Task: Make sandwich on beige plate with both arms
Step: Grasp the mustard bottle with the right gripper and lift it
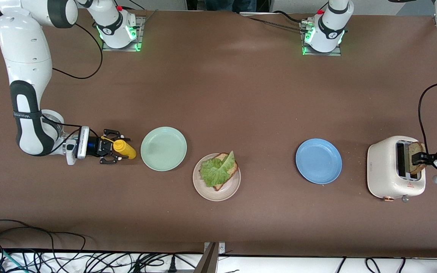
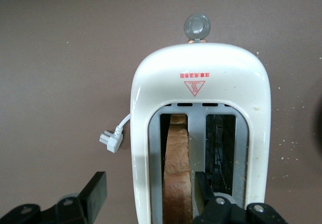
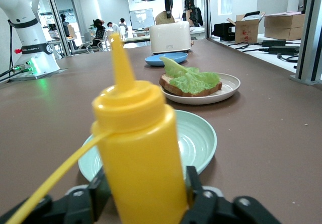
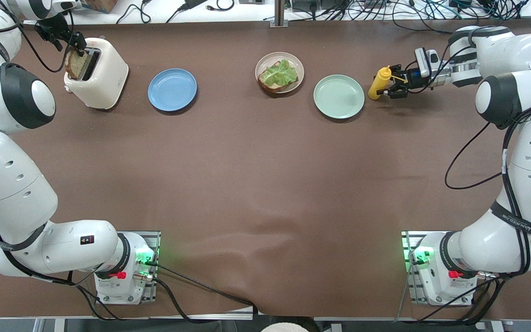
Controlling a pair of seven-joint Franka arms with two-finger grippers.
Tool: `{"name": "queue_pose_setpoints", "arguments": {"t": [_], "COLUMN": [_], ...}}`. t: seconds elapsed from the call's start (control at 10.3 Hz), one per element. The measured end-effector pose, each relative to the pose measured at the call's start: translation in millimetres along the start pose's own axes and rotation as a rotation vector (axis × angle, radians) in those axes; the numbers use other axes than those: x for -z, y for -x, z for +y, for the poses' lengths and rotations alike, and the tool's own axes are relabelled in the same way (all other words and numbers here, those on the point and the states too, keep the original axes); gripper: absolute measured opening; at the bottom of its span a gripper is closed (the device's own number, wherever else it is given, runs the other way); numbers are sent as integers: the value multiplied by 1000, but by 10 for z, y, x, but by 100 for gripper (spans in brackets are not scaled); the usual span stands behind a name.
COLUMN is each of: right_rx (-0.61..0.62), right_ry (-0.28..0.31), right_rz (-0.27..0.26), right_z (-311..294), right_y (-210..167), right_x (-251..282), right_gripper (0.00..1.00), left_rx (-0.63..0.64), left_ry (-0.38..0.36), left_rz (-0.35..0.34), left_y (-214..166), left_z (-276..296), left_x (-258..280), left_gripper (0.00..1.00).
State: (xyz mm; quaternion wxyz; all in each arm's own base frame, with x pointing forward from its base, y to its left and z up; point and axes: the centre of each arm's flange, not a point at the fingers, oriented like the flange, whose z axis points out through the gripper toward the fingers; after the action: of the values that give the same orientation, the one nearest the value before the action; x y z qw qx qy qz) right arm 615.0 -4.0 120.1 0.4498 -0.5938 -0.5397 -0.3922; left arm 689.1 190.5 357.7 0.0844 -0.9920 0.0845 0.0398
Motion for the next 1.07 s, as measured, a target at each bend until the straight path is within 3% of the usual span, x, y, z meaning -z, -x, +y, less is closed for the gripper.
{"name": "queue_pose_setpoints", "arguments": {"t": [0.19,0.29,0.39,0.58,0.68,0.78,0.87,1.07], "right_rx": [7,-16,-60,-157,-211,-269,-319,-393], "right_ry": [2,3,-1,-22,-31,-29,-20,19], "right_rz": [-2,-4,-12,-49,-95,-169,-251,-406], "right_z": [56,92,135,255,320,393,475,591], "right_y": [-62,-103,-156,-338,-462,-592,-749,-1105], "right_x": [12,20,28,41,50,64,51,-151], "right_gripper": [40,37,33,28,25,18,9,8], "left_rx": [-3,-4,-5,-6,-9,-12,-13,-12], "left_ry": [14,20,28,35,36,36,36,33], "left_rz": [-32,-44,-64,-81,-81,-81,-80,-73], "left_y": [26,37,57,72,65,57,52,42], "left_z": [30,43,57,76,93,111,118,111], "left_x": [-36,-48,-66,-79,-77,-74,-68,-35], "left_gripper": [78,77,67,36,25,23,14,14]}}
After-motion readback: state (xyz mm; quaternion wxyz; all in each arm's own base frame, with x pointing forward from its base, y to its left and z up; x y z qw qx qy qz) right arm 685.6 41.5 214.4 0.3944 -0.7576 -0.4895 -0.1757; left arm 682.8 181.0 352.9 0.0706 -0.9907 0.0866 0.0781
